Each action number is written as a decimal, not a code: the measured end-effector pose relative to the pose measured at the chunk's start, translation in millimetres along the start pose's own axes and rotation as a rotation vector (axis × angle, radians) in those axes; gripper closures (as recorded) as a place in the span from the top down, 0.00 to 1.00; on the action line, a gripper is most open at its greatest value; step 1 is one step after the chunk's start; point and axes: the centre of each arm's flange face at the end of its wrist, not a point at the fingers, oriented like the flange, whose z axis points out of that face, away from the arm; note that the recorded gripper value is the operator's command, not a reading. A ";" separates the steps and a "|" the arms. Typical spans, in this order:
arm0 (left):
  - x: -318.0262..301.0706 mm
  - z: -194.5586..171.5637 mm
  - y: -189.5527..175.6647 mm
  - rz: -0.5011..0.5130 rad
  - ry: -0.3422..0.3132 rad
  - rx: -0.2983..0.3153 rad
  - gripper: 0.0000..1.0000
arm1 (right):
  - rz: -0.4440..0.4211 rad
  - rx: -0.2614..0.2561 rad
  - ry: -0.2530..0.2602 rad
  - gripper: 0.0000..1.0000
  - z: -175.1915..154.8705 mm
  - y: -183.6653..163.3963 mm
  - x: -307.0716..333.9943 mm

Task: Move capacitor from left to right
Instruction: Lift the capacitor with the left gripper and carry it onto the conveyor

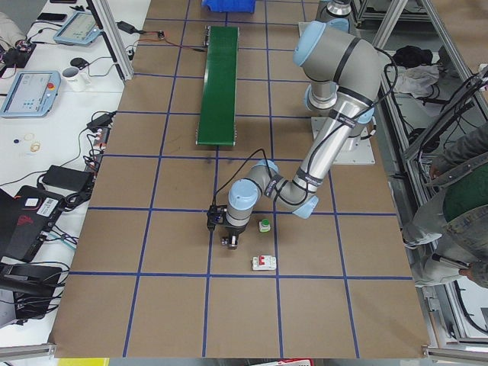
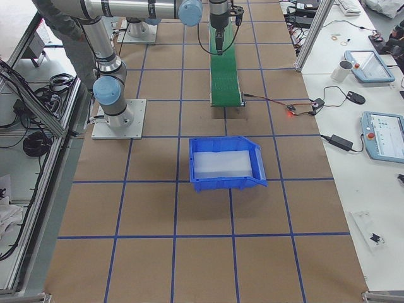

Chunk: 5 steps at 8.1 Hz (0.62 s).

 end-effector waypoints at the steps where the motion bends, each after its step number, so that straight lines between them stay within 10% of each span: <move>1: 0.0 0.1 0.2 0.001 -0.001 -0.002 0.35 | 0.000 0.001 0.000 1.00 -0.3 -0.1 0.0; 5: 0.4 -2.2 -1.4 0.007 -0.006 0.000 0.30 | 0.000 0.002 0.000 1.00 -1.2 0.2 0.1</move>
